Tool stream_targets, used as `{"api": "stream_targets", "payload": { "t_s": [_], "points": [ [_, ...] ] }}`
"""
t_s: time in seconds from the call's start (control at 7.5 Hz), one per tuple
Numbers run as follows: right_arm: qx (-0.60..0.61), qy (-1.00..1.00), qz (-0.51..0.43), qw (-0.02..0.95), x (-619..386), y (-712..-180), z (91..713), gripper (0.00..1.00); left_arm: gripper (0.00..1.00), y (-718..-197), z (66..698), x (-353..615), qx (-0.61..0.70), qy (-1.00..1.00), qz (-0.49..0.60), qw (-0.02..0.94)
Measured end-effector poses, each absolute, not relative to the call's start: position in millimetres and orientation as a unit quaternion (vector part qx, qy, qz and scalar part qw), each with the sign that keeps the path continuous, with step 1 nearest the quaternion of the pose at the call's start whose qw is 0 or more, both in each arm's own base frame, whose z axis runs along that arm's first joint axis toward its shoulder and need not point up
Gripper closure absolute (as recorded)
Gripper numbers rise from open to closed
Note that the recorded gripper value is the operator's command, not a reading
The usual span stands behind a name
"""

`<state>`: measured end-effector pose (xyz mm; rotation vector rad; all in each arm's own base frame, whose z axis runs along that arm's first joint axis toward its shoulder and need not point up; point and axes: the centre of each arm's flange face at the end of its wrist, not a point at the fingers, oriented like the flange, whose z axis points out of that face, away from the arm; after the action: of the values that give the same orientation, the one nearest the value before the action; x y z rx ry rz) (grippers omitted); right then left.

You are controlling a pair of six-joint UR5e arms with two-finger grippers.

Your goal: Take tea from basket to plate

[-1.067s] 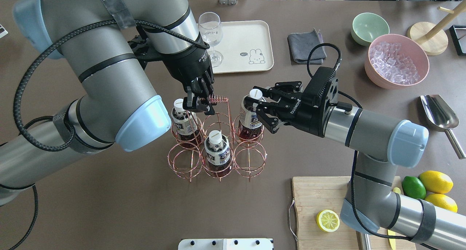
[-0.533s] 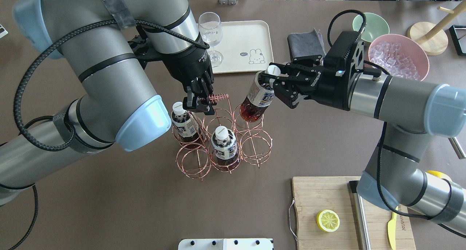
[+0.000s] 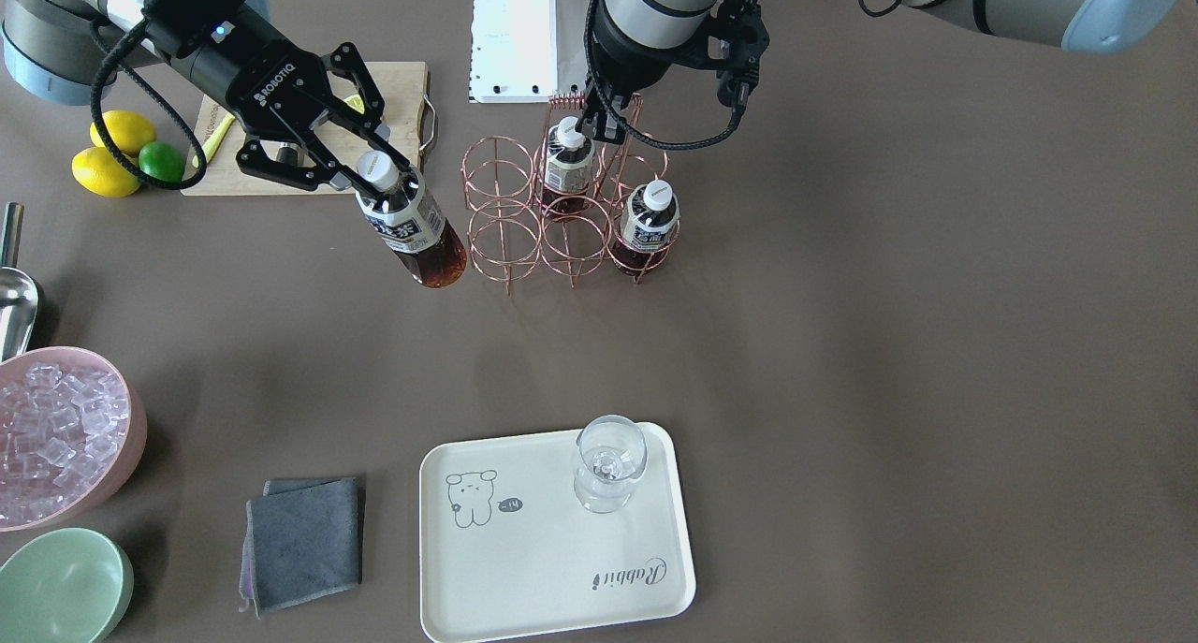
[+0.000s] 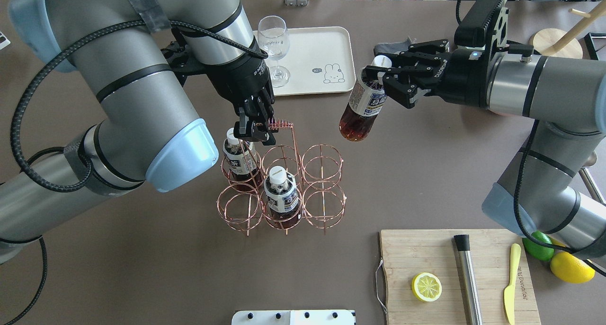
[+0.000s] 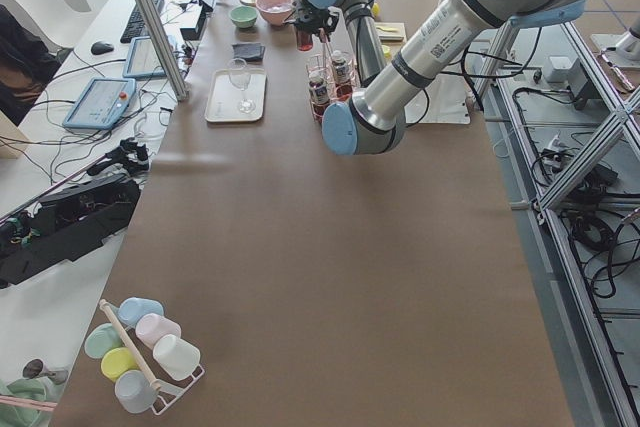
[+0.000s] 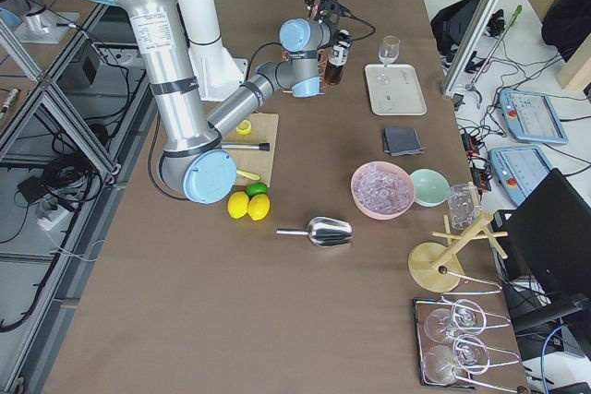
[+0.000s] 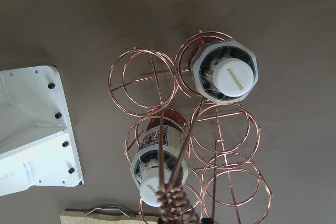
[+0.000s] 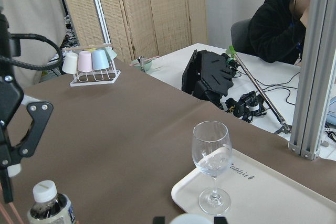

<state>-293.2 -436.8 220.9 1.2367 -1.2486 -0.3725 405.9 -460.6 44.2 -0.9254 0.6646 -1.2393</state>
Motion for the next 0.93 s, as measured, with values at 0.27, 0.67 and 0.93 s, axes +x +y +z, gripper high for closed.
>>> {"api": "stream_targets", "payload": {
  "t_s": [0.27,0.67,0.93],
  "points": [
    [0.535,-0.531,-0.162,0.636,-303,-454,234,1.0,1.0,-467,45,389,-0.41,0.287,-0.563,0.658],
    [0.542,-0.505,-0.149,0.654,-320,-517,241,1.0,1.0,-489,50,312,-0.39,0.295,-0.573,0.658],
    [0.559,-0.488,-0.126,0.658,-336,-577,238,1.0,1.0,-514,68,249,-0.366,0.286,-0.576,0.673]
  ]
}}
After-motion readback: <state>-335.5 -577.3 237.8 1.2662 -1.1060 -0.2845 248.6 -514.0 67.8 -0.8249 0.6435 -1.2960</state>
